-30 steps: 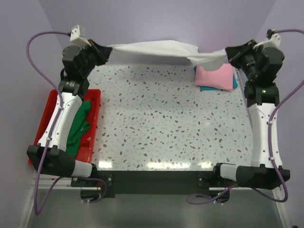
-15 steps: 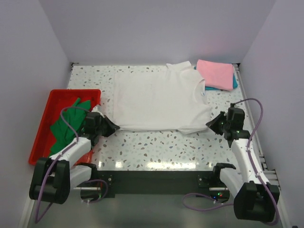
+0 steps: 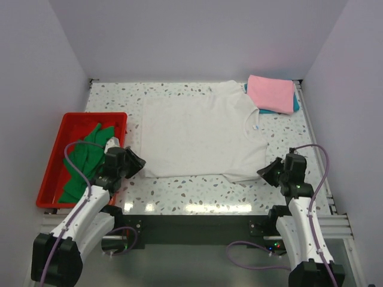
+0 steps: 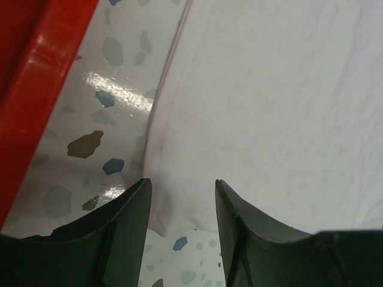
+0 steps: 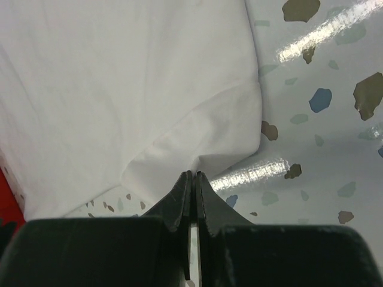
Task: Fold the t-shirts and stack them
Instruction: Flatten the tshirt out
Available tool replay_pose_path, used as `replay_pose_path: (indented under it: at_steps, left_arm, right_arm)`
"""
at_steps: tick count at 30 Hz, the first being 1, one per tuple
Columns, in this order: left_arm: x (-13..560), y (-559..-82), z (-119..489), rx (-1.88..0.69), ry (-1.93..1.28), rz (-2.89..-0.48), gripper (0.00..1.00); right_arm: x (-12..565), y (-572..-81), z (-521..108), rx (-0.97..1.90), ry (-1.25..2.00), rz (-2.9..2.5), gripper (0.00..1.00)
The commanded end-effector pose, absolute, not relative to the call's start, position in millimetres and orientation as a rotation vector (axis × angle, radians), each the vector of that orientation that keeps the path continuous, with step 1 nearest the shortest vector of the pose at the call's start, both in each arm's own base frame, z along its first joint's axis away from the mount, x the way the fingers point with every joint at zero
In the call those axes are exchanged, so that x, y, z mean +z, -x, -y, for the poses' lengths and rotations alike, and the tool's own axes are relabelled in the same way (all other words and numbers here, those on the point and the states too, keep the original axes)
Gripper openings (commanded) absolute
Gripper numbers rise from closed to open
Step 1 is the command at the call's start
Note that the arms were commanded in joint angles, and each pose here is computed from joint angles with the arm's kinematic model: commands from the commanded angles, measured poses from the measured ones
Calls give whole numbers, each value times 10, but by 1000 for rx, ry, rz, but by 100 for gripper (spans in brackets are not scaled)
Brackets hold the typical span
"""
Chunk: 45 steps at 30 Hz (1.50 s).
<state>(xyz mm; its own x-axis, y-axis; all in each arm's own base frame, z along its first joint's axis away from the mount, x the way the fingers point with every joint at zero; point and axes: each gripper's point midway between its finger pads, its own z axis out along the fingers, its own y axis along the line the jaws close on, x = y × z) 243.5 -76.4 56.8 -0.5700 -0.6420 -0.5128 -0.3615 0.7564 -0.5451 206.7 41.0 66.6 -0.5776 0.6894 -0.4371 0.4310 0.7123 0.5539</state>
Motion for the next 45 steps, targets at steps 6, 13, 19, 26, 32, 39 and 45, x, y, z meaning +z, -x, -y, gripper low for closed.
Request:
replay_pose_path:
  at_steps: [6, 13, 19, 26, 32, 39, 45]
  left_arm:
    - [601, -2254, 466, -230, 916, -2190, 49]
    - [449, -2126, 533, -161, 935, -2231, 36]
    - [380, -2125, 656, -196, 896, -2257, 36]
    - [306, -2098, 682, -165, 889, -2293, 36]
    - [269, -2067, 699, -164, 880, -2313, 36]
    - [115, -2026, 739, -163, 862, -2359, 33]
    - [72, -2020, 733, -141, 848, -2378, 11]
  right_arm:
    - [852, -2107, -307, 451, -850, -2254, 0]
    - [922, -2146, -234, 402, -839, -2238, 0]
    - [905, -2165, -224, 393, -831, -2244, 0]
    - [887, -2176, -233, 398, -829, -2252, 0]
    - [889, -2195, -236, 405, -834, -2243, 0]
    - [865, -2201, -237, 404, -836, -2252, 0]
    - [882, -2217, -238, 407, -834, -2250, 0]
